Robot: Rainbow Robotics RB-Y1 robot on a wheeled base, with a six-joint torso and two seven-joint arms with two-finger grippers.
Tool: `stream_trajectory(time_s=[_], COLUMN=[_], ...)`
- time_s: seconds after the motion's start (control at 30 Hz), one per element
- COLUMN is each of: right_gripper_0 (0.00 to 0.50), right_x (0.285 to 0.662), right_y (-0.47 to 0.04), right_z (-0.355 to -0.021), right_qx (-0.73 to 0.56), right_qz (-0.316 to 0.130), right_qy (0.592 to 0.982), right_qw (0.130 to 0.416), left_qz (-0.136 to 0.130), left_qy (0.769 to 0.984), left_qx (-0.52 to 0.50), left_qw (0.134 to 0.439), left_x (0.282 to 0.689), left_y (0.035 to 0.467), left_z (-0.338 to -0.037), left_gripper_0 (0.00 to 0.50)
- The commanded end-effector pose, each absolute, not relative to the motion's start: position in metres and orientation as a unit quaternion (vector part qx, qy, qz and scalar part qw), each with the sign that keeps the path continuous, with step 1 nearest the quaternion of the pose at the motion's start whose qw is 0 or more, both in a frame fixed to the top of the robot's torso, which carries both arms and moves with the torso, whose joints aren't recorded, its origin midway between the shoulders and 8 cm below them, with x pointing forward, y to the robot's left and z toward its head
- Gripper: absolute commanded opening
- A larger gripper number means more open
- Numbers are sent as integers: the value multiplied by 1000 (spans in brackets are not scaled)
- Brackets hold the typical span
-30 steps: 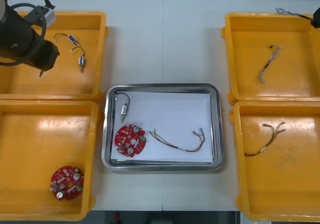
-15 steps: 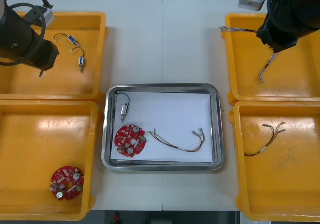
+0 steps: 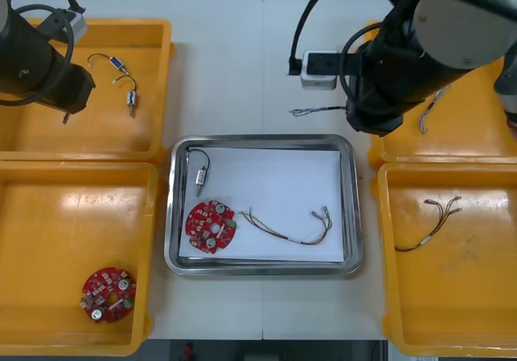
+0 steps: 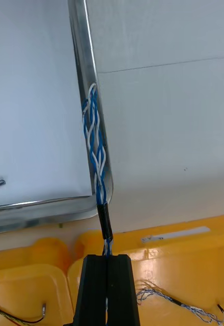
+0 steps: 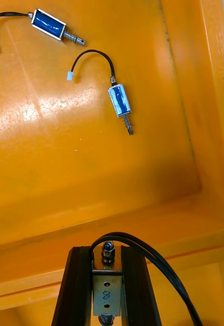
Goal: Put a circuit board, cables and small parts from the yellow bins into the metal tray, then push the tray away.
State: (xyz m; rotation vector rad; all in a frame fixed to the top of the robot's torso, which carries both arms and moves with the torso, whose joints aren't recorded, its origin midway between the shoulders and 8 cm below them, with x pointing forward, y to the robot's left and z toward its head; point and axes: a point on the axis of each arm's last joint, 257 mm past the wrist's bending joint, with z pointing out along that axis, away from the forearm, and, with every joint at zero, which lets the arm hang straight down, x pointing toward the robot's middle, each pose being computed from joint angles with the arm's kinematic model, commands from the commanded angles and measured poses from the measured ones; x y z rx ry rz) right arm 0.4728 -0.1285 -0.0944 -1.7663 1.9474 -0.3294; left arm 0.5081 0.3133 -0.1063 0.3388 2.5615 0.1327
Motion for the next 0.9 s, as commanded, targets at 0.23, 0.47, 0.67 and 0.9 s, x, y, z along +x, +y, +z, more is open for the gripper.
stream_trajectory(time_s=[0.23, 0.47, 0.67, 0.9], right_gripper_0=[0, 0, 0, 0], right_x=[463, 476, 481, 484], right_y=[-75, -61, -55, -54], right_z=[-137, -174, -202, -231], right_qx=[-687, -695, -703, -711], right_qz=[-153, -144, -142, -142], right_qy=[671, 667, 661, 657], right_qw=[233, 226, 218, 205], left_qz=[38, 37, 33, 31], left_qy=[953, 954, 954, 955], left_qx=[69, 61, 56, 50], left_qw=[292, 292, 292, 292], left_x=[507, 506, 506, 506], left_y=[320, 321, 319, 320], left_z=[-93, -94, -94, -94], left_gripper_0=[0, 0, 1, 0])
